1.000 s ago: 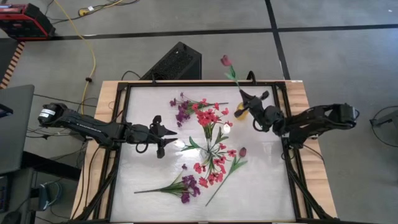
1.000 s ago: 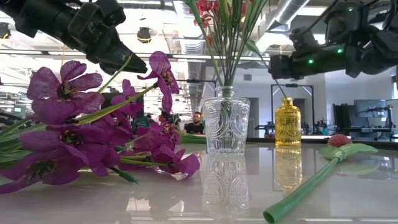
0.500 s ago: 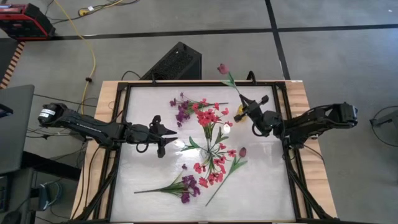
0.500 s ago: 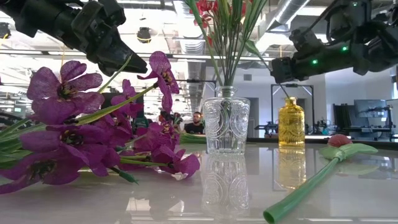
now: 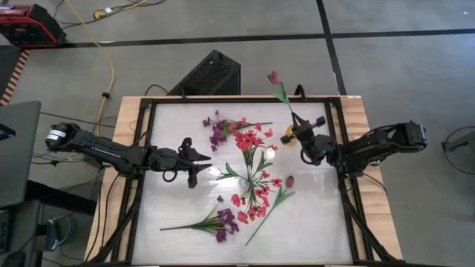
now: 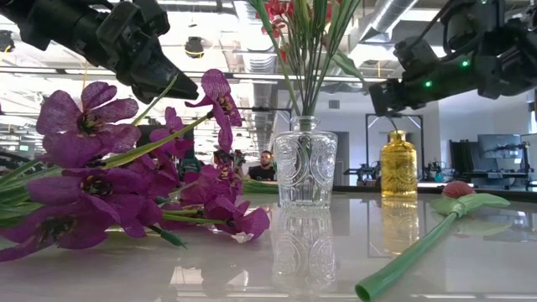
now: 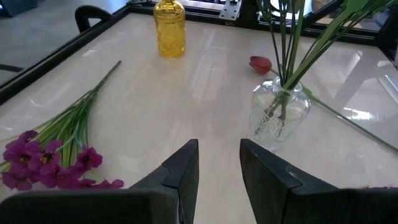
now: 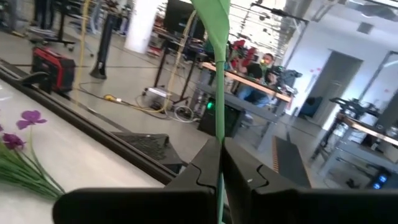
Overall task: Sort flowers into vase by color
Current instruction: Put the top dark red tulip into the yellow vase, then put the dark red tulip into the yellow vase
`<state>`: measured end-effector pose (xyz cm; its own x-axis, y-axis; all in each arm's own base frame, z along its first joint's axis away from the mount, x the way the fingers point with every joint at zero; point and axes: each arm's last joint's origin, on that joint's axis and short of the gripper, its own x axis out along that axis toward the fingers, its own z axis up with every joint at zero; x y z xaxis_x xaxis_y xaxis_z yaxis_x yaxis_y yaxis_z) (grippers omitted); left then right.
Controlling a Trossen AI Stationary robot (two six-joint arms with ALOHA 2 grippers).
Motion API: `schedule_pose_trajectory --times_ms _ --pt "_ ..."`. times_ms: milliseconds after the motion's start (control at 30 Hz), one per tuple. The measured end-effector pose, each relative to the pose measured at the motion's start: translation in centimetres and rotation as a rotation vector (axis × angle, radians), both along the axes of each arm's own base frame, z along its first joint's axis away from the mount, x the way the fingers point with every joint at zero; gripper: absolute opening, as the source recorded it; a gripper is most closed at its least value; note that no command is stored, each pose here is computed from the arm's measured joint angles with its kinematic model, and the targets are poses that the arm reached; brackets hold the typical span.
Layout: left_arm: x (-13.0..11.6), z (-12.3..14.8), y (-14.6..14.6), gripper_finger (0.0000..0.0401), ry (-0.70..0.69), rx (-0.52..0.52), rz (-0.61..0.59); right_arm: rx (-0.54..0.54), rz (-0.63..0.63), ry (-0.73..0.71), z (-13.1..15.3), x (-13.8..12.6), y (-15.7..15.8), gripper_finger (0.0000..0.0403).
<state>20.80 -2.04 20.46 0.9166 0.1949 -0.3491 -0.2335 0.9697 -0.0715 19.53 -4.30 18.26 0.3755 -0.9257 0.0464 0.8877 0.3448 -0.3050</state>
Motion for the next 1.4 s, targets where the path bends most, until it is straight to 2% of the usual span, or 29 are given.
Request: schedule_pose_trajectory --times_ms 167,333,800,1067,1233,1400 --pt "0.0 0.0 0.0 0.0105 0.002 0.001 0.001 0.005 -0.005 -0.003 0.0 0.0 0.5 0.0043" --pt "0.0 0.0 0.0 0.0105 0.003 0.004 0.009 0.018 -0.041 -0.023 0.0 0.0 0.9 0.0068" --pt "0.0 -0.1 0.0 0.0105 0.011 0.015 0.007 0.011 -0.15 0.07 0.3 -0.2 3.7 0.0214" --pt "-0.2 -0.6 0.4 0.0105 0.065 0.017 0.038 -0.002 -0.09 0.144 3.8 1.3 7.7 0.0226" --pt "-0.6 -1.3 0.3 0.0105 0.152 -0.021 -0.026 0.0 0.06 0.115 6.1 1.5 11.2 0.0226" --pt "-0.6 -1.4 0.2 0.0105 0.165 -0.022 -0.04 0.026 0.206 0.05 8.5 1.0 14.6 0.0226"
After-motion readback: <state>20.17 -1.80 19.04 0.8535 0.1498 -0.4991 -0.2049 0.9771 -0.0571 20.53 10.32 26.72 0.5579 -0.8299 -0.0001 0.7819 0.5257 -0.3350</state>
